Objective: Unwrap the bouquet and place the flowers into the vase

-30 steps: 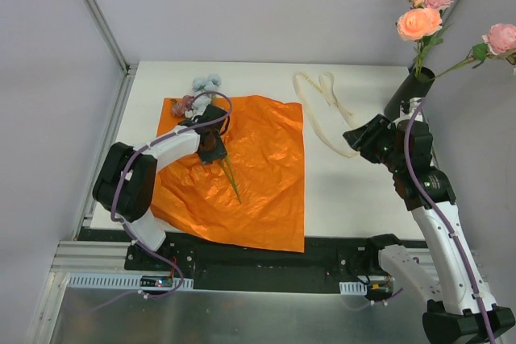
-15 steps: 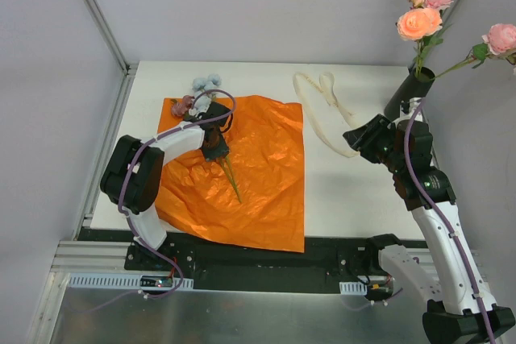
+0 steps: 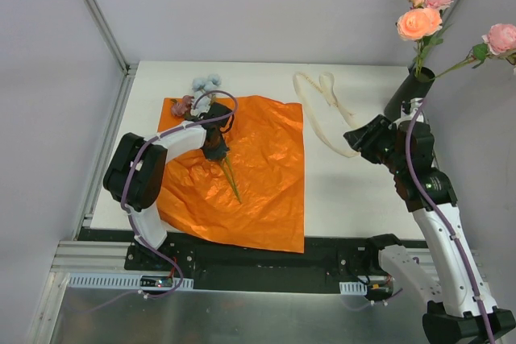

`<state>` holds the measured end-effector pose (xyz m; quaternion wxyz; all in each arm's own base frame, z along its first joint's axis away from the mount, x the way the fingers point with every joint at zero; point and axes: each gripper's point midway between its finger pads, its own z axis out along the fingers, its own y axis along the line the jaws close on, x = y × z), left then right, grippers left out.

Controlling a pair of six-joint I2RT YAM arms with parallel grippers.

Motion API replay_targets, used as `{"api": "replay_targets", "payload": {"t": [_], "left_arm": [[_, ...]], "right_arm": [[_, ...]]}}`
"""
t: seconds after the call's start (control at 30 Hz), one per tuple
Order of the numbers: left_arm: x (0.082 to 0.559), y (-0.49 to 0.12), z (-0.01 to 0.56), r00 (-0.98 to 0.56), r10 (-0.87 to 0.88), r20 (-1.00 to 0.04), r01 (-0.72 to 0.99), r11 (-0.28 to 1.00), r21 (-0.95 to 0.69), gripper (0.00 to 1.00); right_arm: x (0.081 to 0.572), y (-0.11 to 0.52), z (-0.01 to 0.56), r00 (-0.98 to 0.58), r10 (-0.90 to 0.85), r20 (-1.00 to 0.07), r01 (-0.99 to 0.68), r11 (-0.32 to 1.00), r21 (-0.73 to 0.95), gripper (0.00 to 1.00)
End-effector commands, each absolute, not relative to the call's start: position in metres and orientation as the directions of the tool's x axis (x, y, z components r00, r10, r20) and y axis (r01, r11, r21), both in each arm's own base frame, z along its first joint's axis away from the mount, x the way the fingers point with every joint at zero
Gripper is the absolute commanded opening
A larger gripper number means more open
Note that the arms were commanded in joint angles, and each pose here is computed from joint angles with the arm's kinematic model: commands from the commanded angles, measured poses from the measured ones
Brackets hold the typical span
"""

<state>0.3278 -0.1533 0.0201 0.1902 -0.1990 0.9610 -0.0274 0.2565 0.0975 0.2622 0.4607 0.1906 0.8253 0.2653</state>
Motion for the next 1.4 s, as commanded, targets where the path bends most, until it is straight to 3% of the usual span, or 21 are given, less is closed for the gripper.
{"api": "replay_targets", "payload": {"t": [0.0, 0.5, 0.7, 0.87, 1.1, 1.37], "left_arm": [[0.336, -0.152, 0.045, -0.839, -0.373, -0.396, -0.344, 0.928, -0.144, 0.03], [0.339, -0.148, 0.141, -0.745, -0.331, -0.579, -0.209, 0.940, -0.269, 0.00], [0.327, -0.182, 0.178, -0.753, -0.262, -0.603, 0.009, 0.913, -0.408, 0.00], [0.302, -0.222, 0.209, -0.775, -0.210, -0.596, 0.217, 0.797, -0.564, 0.00], [0.267, -0.258, 0.230, -0.836, -0.146, -0.529, 0.326, 0.643, -0.693, 0.00], [0.238, -0.279, 0.255, -0.851, -0.066, -0.521, 0.416, 0.520, -0.746, 0.00]], "right_arm": [[0.253, 0.098, 0.293, -0.454, 0.565, -0.688, 0.015, 0.778, 0.629, 0.47], [0.254, 0.121, 0.304, -0.494, 0.630, -0.599, -0.029, 0.677, 0.735, 0.47], [0.264, 0.150, 0.307, -0.534, 0.667, -0.519, -0.088, 0.567, 0.819, 0.49], [0.267, 0.188, 0.305, -0.608, 0.636, -0.475, -0.171, 0.479, 0.861, 0.53], [0.274, 0.237, 0.319, -0.634, 0.603, -0.484, -0.304, 0.381, 0.873, 0.57], [0.282, 0.287, 0.309, -0.698, 0.536, -0.474, -0.307, 0.375, 0.875, 0.61]]}}
